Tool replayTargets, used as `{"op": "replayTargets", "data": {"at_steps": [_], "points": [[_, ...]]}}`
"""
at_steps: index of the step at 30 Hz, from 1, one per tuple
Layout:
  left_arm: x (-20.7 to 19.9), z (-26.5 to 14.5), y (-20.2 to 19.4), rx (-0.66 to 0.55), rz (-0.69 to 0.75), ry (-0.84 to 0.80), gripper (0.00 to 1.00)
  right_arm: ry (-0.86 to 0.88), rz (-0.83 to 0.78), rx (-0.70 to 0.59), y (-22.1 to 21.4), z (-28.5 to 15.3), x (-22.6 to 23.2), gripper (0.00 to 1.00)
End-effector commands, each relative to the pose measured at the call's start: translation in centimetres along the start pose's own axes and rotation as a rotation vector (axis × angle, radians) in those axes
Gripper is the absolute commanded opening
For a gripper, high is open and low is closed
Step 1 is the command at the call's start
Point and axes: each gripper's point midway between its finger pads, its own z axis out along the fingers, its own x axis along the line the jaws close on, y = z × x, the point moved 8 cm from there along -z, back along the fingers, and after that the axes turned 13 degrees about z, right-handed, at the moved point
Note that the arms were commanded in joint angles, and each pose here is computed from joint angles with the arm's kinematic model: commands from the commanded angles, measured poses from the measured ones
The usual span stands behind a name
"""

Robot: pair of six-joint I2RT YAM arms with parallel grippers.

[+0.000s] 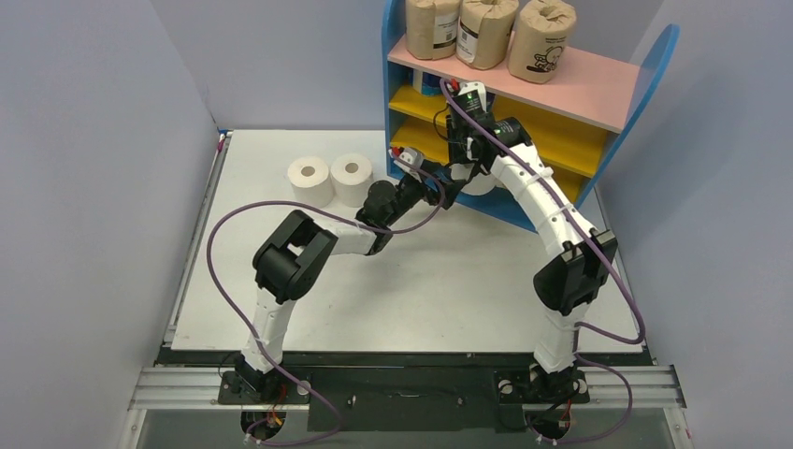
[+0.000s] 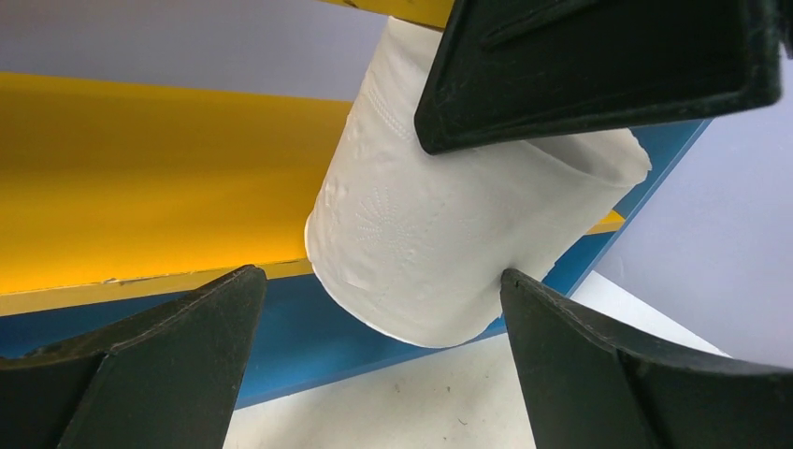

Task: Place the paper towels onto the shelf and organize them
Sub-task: Place the paper towel on the shelf.

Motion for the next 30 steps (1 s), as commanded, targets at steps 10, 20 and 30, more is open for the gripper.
{"op": "replayTargets", "data": {"at_steps": [10, 20, 30], "points": [[-1.0, 1.2, 1.1, -0.076, 0.001, -0.048, 0.96, 0.023, 0.098, -0.148, 3.6, -0.4, 0.7, 0.25], [-1.9, -1.4, 3.1, -0.151, 0.038, -0.161, 0.96, 0.013, 0.102, -0.159, 3.8, -0.7, 0.4, 0.25], [-1.3, 0.7, 3.0, -0.146, 0.042, -0.118, 0.96, 0.027, 0.112, -0.168, 4.1, -1.0, 0.5, 0.25]]}}
